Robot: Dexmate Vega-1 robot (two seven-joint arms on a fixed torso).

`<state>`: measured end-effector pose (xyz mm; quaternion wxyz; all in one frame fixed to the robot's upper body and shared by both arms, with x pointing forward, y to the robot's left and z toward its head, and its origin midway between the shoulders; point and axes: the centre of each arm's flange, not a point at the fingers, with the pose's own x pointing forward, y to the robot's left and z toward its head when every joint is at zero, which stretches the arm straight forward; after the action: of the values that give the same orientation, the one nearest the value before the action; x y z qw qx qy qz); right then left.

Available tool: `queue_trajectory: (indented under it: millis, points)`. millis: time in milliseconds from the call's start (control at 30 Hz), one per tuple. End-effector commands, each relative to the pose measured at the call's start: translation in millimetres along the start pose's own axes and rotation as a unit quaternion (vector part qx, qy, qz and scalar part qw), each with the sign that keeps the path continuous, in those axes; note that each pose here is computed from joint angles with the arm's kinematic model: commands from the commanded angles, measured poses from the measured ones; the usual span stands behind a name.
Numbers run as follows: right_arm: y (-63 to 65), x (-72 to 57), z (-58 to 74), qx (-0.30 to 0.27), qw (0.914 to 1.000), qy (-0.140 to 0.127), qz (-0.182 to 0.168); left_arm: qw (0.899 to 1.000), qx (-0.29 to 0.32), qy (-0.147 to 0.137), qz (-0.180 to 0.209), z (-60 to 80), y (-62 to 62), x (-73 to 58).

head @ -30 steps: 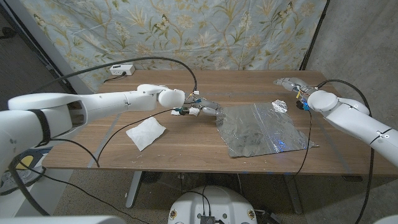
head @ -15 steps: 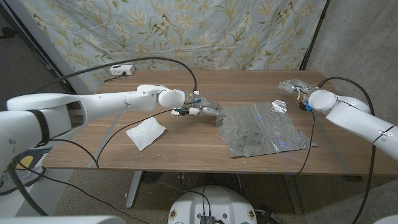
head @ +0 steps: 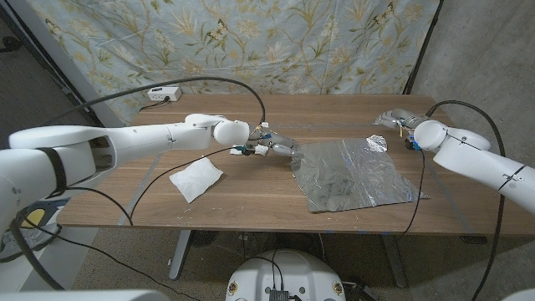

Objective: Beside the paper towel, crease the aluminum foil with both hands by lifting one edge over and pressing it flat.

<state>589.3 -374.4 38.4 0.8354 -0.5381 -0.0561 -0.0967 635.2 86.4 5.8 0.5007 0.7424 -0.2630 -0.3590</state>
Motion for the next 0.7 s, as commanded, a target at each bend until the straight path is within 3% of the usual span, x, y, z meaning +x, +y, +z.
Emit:
queue_trajectory:
  millis: [33,700]
  points:
    - [-1.2,1.0,0.1,-0.09,0.9948,0.04,-0.026,1.0,0.0,-0.006,-0.003,1.6,0.9,3.8]
    - [2.5,2.2,-0.2,-0.142,0.9872,0.072,0.003,1.0,-0.008,-0.003,-0.005,-2.7,-0.3,5.0]
